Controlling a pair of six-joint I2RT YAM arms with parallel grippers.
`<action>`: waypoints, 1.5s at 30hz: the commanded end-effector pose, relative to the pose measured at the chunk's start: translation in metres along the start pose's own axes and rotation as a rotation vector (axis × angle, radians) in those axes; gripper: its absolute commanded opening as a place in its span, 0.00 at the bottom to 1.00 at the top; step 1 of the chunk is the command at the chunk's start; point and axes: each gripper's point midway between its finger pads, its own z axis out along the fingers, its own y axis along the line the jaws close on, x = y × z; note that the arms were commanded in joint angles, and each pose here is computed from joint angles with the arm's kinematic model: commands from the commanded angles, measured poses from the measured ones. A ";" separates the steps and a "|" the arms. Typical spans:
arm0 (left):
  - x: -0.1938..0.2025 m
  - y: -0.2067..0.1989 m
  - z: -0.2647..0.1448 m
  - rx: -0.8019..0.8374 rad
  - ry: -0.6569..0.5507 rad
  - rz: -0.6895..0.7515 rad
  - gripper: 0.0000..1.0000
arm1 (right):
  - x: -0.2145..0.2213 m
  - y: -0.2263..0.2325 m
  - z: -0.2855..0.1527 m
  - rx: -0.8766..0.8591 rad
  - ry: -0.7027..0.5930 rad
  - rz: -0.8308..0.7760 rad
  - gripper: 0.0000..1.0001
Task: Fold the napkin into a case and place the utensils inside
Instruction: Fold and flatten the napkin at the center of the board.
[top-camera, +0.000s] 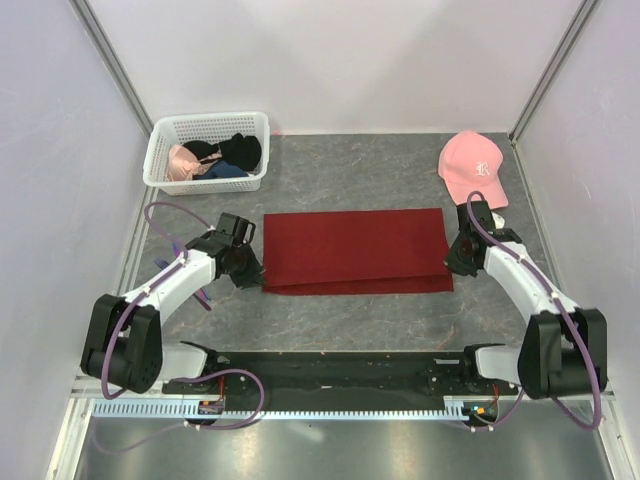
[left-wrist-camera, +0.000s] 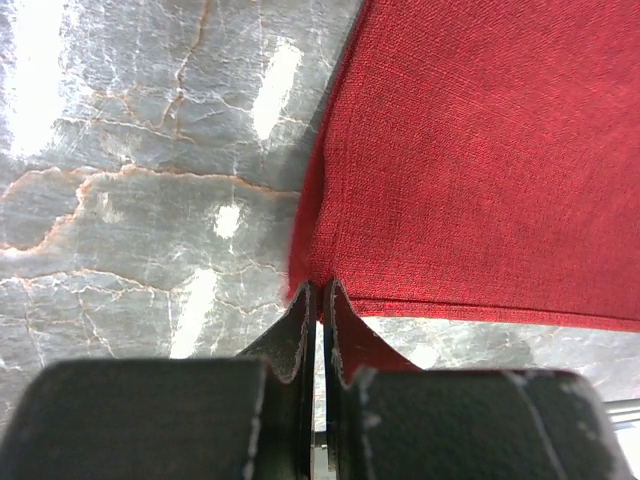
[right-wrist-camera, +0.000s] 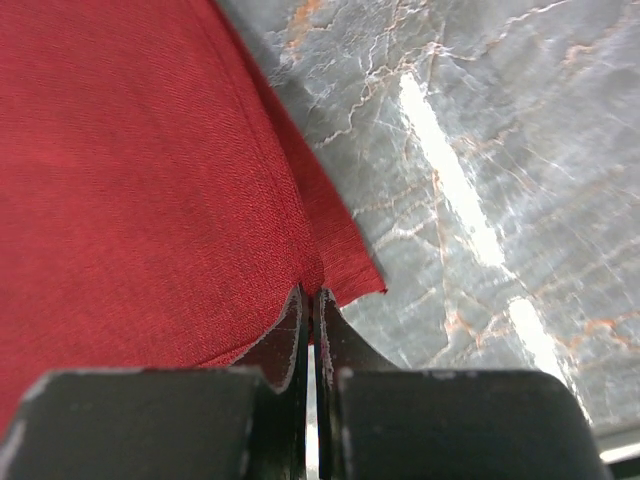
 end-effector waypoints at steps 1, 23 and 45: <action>-0.001 0.029 0.000 -0.116 -0.040 -0.030 0.02 | 0.004 -0.025 -0.009 0.082 -0.031 0.017 0.00; 0.013 0.053 0.025 -0.190 -0.011 -0.033 0.02 | 0.036 -0.047 0.035 0.182 0.030 0.029 0.00; -0.018 -0.038 -0.030 0.184 -0.073 0.036 0.20 | 0.000 0.002 0.004 -0.051 -0.031 -0.039 0.40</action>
